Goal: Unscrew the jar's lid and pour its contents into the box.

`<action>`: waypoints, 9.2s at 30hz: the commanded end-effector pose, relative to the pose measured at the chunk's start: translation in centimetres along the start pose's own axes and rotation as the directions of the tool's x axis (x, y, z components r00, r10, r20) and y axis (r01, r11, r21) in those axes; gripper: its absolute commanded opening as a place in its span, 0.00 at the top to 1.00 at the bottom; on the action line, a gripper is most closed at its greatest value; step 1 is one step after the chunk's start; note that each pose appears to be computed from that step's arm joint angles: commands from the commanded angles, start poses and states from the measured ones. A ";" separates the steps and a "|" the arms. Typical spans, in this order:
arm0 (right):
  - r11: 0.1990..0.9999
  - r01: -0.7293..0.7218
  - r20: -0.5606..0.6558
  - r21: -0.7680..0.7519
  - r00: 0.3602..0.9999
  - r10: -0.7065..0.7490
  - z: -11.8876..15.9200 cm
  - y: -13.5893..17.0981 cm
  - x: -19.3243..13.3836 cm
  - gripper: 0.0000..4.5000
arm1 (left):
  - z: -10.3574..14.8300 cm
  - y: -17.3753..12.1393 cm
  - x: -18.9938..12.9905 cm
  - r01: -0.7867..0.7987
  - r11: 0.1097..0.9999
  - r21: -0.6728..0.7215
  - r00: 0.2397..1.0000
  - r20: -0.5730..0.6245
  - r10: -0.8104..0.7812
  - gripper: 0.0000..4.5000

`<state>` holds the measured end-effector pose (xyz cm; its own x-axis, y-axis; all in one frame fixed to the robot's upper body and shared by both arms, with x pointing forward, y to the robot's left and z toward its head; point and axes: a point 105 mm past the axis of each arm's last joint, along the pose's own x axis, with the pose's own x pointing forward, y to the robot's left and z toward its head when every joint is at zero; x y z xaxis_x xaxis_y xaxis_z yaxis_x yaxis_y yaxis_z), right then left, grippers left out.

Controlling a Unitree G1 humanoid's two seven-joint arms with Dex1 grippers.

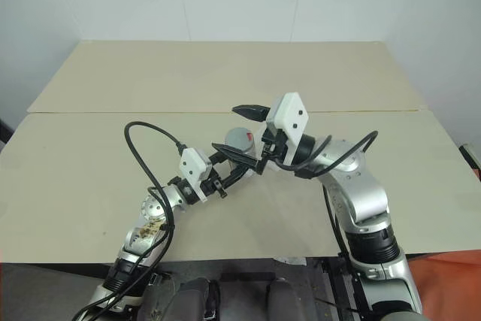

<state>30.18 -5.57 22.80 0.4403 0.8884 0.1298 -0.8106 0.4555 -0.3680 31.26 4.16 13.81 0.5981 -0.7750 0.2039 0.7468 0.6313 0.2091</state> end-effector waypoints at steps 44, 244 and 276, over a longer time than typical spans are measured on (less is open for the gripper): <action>0.991 0.074 -0.011 -0.108 0.997 -0.076 -0.8 -1.4 -4.3 0.00 | 0.4 0.7 -0.7 -0.027 1.000 0.001 0.998 0.062 0.027 0.55; 0.988 -0.003 0.044 0.151 0.999 -0.004 0.6 -1.1 0.3 0.00 | 1.5 1.0 -0.9 -0.066 0.997 0.035 0.968 0.247 0.056 0.55; 0.955 -0.054 0.126 0.290 0.992 0.017 2.5 -1.2 -0.1 0.38 | 0.9 1.0 -1.2 -0.057 0.997 0.059 0.974 0.222 0.043 0.55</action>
<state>31.38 -6.28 22.41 0.4349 0.8887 0.1449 -0.8949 0.4445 -0.0403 31.01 5.94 14.68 0.5560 -0.7133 0.4267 0.6912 0.6819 0.2393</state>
